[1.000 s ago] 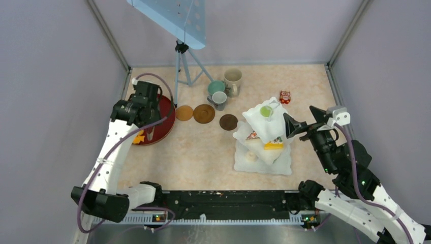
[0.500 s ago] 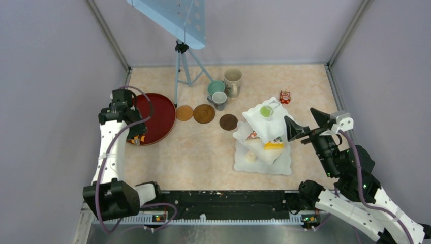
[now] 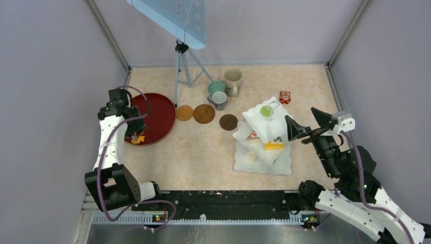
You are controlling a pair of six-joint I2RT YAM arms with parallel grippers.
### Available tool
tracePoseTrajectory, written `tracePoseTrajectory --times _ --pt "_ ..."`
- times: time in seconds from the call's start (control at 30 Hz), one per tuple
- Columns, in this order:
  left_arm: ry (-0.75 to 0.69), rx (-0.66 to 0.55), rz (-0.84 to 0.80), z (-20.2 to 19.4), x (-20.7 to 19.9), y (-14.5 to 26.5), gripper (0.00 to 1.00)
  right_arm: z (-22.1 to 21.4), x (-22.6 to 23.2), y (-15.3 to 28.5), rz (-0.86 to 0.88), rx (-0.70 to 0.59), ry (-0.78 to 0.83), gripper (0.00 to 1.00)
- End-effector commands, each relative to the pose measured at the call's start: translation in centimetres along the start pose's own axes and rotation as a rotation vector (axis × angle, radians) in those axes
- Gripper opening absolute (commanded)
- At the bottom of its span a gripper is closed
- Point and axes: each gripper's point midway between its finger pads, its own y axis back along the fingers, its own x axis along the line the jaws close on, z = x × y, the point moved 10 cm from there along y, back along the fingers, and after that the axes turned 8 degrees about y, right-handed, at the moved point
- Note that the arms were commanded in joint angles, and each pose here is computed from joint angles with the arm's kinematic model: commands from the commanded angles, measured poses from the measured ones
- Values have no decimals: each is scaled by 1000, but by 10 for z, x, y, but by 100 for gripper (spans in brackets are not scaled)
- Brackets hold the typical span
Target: Serve the afternoon tea
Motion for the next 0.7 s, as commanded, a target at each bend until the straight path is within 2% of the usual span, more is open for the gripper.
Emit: tracePoseTrajectory --times 0.0,0.43,0.67 --pt "-8 -29 -3 5 2 -10 61 2 0 0 2 -27 -8 96" --pt "3 -7 -21 4 6 -25 62 1 0 1 5 -28 -7 96" --pt "19 18 -33 4 6 -28 59 2 -1 2 4 -32 -8 96"
